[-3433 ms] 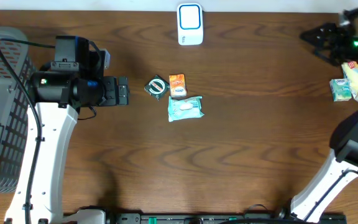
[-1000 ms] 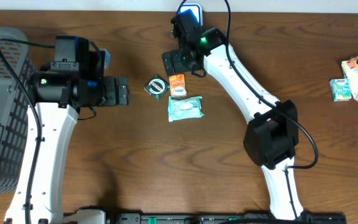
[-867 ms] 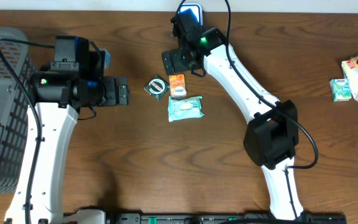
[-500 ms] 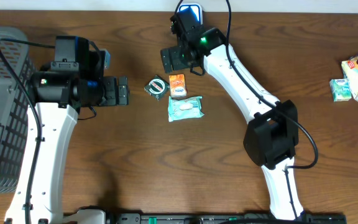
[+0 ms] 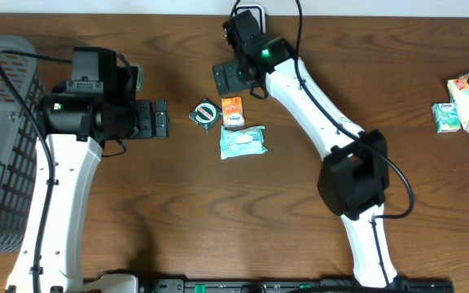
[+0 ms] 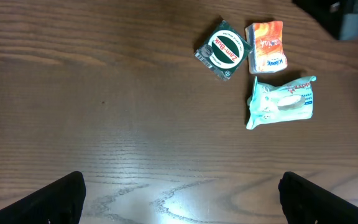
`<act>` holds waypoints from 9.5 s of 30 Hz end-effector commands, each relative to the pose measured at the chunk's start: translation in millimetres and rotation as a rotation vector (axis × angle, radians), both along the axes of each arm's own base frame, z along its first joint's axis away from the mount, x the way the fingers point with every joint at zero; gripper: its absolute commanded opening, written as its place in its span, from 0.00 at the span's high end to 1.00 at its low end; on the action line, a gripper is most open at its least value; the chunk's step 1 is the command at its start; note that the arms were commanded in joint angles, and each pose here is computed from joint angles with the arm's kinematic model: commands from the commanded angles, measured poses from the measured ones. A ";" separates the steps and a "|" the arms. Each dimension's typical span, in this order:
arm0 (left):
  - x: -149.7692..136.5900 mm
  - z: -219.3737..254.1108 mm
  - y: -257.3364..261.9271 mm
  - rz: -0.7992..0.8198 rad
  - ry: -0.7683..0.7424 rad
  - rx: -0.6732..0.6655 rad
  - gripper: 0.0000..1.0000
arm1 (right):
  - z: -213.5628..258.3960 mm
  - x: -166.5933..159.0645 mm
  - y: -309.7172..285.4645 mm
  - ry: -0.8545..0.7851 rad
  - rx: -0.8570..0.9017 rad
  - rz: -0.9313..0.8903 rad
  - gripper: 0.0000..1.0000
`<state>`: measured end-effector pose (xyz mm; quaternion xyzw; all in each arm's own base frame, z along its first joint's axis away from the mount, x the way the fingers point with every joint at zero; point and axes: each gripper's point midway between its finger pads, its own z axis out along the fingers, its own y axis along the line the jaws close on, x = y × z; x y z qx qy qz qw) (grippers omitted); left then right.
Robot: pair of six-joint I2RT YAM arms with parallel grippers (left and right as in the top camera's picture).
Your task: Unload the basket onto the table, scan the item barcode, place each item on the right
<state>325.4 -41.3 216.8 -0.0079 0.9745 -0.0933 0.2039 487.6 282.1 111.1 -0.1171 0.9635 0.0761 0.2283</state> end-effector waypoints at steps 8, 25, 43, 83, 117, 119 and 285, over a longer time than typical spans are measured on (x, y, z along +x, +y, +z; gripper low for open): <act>-1.7 -2.9 0.7 -0.001 0.011 0.010 0.02 | -97.6 -19.5 12.5 0.267 0.088 0.040 0.41; -1.7 -2.9 0.7 -0.001 0.011 0.010 0.02 | -95.4 -28.0 -12.2 0.480 0.325 0.011 0.70; -1.7 -2.9 0.7 -0.001 0.011 0.010 0.02 | -75.2 -43.4 -27.1 0.546 0.325 -0.015 0.33; -1.7 -2.9 0.7 -0.001 0.011 0.010 0.02 | -122.3 -62.5 -13.3 0.602 0.277 -0.094 0.99; -1.7 -2.9 0.7 -0.001 0.011 0.010 0.02 | 26.3 -60.4 -48.6 0.383 1.111 0.517 0.99; -1.7 -2.9 0.7 -0.001 0.011 0.010 0.02 | 26.5 -60.9 -50.8 0.382 1.111 0.516 0.99; -1.7 -2.9 0.7 -0.001 0.011 0.010 0.02 | -74.9 -58.0 -42.9 0.184 -0.512 0.372 0.48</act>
